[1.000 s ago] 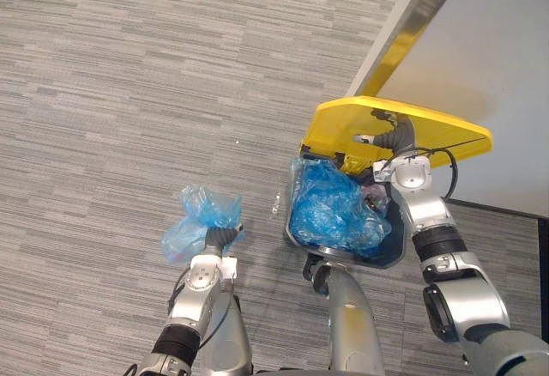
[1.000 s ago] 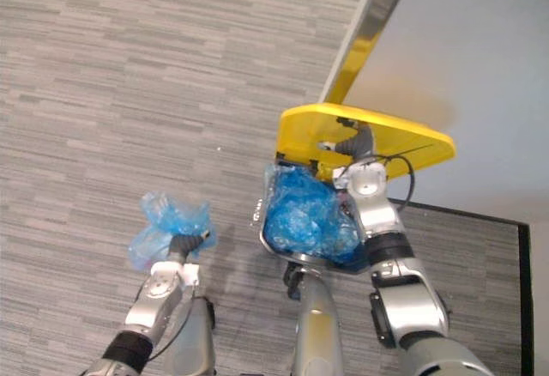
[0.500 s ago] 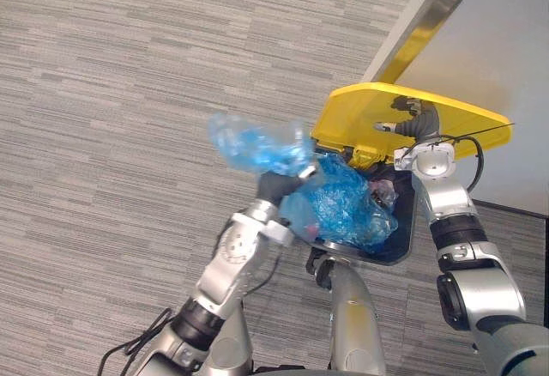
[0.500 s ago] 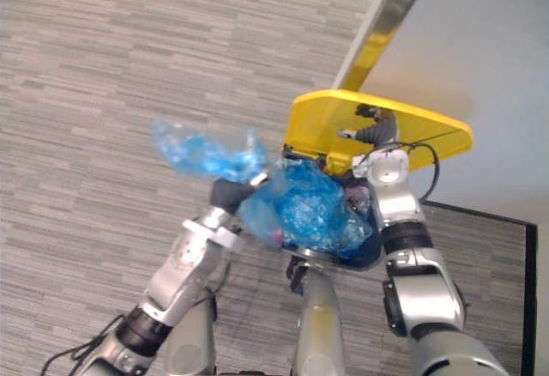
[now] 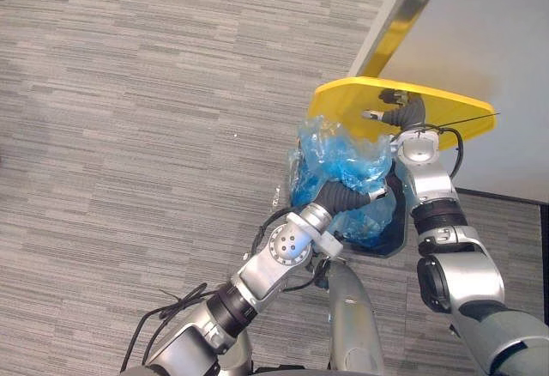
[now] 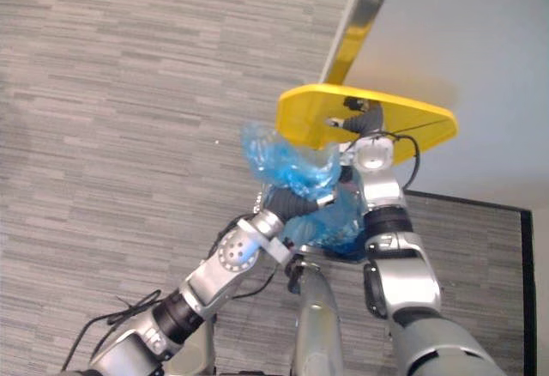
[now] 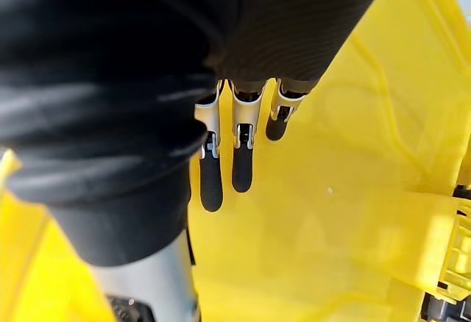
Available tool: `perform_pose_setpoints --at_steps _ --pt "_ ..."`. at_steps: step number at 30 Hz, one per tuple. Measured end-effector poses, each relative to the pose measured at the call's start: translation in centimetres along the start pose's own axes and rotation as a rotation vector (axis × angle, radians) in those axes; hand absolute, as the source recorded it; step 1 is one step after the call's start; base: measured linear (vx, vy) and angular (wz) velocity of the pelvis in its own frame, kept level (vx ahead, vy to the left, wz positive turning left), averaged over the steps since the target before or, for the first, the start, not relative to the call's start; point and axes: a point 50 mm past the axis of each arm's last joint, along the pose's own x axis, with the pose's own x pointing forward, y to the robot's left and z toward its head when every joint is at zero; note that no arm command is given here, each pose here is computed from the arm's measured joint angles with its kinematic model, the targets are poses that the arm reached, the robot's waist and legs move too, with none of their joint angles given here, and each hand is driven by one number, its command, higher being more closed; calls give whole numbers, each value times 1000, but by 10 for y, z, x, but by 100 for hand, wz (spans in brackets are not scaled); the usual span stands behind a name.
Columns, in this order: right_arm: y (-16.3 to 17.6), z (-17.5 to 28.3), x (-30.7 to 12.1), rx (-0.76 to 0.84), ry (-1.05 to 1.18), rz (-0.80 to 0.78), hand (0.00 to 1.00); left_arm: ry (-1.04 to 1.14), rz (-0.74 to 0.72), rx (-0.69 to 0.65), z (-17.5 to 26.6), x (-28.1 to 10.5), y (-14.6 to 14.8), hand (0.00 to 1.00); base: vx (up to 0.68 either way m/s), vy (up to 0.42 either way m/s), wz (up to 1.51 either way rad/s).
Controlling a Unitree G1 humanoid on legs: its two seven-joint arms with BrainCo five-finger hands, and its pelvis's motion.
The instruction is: Gather rubbish on tea table into small bin, then transfer packed bag to large trash can.
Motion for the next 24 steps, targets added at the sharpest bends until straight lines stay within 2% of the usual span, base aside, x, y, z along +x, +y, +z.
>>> perform_pose_setpoints --at_steps 2,3,4,12,16,24 --pt "2 2 0 4 -5 2 0 36 34 17 -7 2 6 100 2 24 -13" --pt "8 20 4 6 -54 11 0 145 137 78 -26 8 31 100 13 48 -29" --pt "10 25 5 2 -67 16 0 146 152 84 -25 9 33 100 19 45 -30" --pt "23 30 2 -29 -94 60 0 201 165 161 -30 26 41 100 -7 6 -9" --pt "34 44 -1 -30 -150 91 0 293 179 245 -44 26 50 100 -13 -8 -17" --pt "52 74 -1 -46 -238 139 0 398 244 290 -55 28 70 100 15 3 -7"
